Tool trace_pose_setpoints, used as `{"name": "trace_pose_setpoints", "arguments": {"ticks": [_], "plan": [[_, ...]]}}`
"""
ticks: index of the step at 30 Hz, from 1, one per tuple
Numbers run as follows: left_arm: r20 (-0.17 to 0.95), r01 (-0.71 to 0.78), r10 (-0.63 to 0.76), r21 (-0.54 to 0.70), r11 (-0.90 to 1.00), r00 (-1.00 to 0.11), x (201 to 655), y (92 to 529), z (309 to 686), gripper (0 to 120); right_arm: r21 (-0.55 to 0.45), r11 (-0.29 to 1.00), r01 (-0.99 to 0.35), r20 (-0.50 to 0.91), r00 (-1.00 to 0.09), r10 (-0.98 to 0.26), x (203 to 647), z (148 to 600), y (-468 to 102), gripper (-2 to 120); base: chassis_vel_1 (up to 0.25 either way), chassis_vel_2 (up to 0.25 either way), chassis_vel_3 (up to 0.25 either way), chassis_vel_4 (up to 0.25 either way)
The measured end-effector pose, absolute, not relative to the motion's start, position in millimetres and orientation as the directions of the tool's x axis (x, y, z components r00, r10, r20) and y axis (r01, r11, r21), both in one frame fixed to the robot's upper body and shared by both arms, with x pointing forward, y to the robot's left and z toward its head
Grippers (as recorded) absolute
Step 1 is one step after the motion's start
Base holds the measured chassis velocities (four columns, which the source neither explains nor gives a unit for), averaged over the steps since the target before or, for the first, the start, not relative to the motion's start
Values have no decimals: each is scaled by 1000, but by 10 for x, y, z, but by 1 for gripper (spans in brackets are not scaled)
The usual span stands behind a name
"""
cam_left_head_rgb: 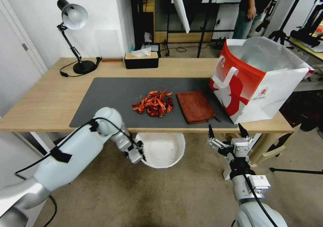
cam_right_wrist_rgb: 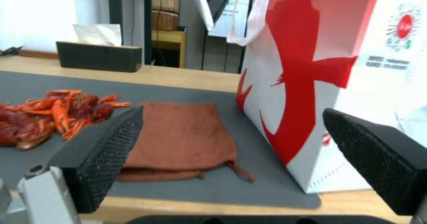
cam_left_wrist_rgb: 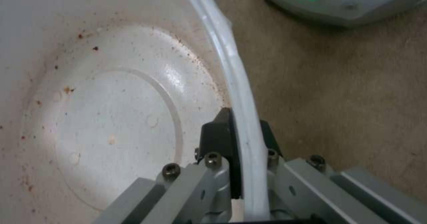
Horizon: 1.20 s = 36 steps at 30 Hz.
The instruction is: Sweep shrimp from table into container with towel, then put container into takeout bag.
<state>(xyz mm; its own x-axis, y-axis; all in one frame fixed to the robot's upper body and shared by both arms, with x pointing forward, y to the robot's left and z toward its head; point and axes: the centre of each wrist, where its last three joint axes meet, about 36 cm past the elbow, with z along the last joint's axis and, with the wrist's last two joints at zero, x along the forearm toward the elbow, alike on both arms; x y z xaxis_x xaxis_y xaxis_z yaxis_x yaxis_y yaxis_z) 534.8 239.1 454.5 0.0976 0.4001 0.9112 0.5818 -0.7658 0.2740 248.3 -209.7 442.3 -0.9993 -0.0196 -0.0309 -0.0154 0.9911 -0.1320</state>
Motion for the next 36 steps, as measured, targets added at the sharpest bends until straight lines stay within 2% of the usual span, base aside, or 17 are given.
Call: {"name": "trace_pose_setpoints", "arguments": {"ticks": [3, 8, 9, 20, 22, 24, 31, 36], "plan": [[910, 574, 402, 277, -770, 99, 5367, 2350, 4562, 0, -127, 992, -13, -32, -999, -17, 2492, 4421, -2102, 100, 0, 0, 0, 0], [904, 514, 408, 294, -806, 124, 5549, 1991, 4634, 0, -106, 994, 8, -56, -998, 2, 2659, 4396, -2147, 100, 0, 0, 0, 0], [906, 512, 404, 289, -809, 125, 5562, 1996, 4634, 0, -106, 994, -6, -66, -998, -13, 2849, 4359, -2160, 100, 0, 0, 0, 0], [907, 540, 407, 291, -790, 105, 5529, 2198, 4644, 0, -88, 993, -76, -12, -997, -77, 3693, 4382, -2259, 100, 0, 0, 0, 0], [906, 546, 411, 294, -785, 102, 5532, 2227, 4640, 0, -75, 994, -80, 12, -997, -79, 3860, 4439, -2242, 100, 0, 0, 0, 0], [902, 554, 420, 300, -777, 101, 5517, 2268, 4614, 0, -55, 996, -70, 115, -991, -63, 4153, 4570, -2201, 100, 0, 0, 0, 0], [896, 558, 432, 308, -771, 103, 5488, 2293, 4563, 0, -53, 996, -66, 266, -963, -50, 4361, 4699, -2106, 100, 0, 0, 0, 0], [894, 558, 437, 315, -768, 98, 5494, 2305, 4558, 0, -59, 995, -76, 315, -948, -54, 4484, 4708, -2069, 100, 0, 0, 0, 0]]}}
